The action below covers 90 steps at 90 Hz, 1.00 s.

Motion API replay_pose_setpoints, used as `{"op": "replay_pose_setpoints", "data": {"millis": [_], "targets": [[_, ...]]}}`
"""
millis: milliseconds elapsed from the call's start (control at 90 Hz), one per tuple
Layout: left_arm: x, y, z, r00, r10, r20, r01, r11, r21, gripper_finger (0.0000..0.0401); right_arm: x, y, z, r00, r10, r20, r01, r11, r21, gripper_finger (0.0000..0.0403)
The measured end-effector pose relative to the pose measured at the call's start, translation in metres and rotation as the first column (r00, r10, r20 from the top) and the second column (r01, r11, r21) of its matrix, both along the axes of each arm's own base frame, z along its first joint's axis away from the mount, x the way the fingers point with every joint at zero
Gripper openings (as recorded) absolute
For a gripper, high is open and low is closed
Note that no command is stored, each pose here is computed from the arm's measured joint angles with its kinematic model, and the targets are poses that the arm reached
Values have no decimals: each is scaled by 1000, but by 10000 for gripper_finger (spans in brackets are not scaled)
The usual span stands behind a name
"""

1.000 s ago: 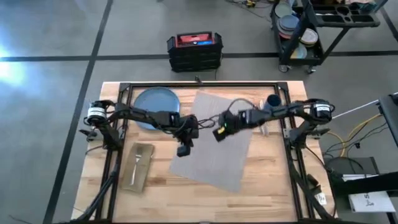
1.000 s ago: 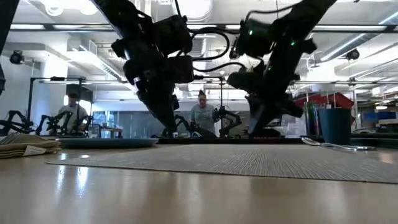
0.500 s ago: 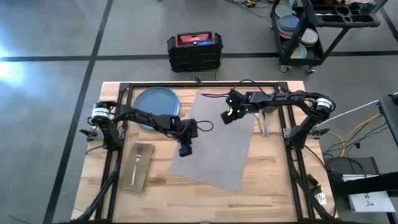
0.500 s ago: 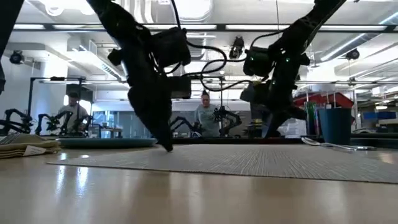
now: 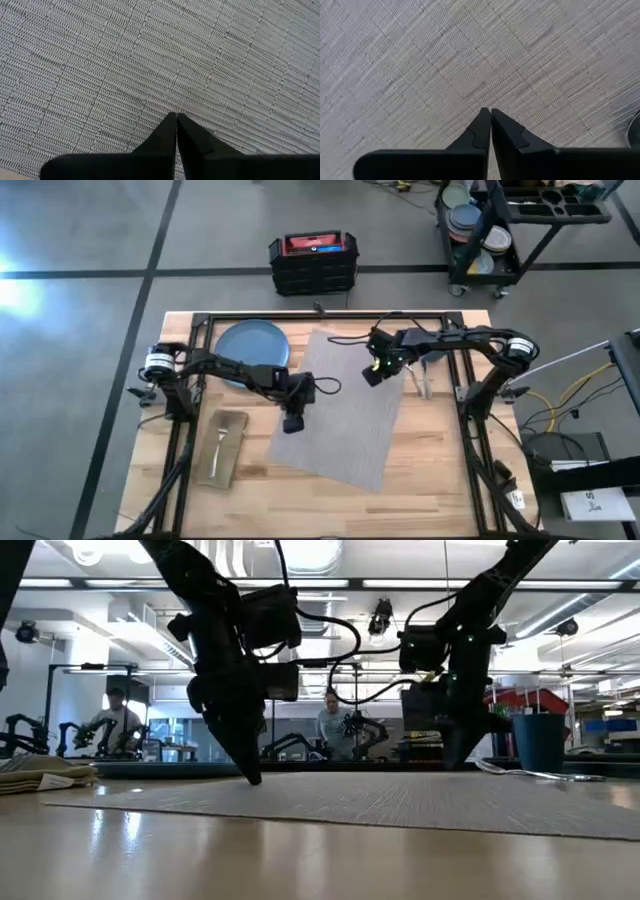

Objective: Set table place
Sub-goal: Adjust the gray table mat

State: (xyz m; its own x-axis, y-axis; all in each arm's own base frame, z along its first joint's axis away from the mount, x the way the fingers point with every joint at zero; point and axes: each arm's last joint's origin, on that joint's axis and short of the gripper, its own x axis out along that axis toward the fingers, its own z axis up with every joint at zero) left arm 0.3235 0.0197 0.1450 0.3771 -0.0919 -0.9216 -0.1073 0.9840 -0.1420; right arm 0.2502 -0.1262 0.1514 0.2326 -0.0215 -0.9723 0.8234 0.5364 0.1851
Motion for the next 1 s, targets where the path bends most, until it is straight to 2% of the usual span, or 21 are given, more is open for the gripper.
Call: {"op": "replay_pose_setpoints", "data": {"millis": [422, 800, 1000], "targets": [[-7, 5, 3, 999, -25, -40, 28, 997, 69, 0, 0, 26, -10, 999, 29, -26, -27, 997, 69, 0], [-8, 22, 4, 999, -24, -40, 30, 988, 151, 0, 12, 77, -11, 992, 119, -40, -111, 980, 164, 0], [-10, 41, 4, 999, 28, -32, -21, 983, 183, 0, 14, 111, -8, 987, 154, -46, -144, 973, 179, 0]]}}
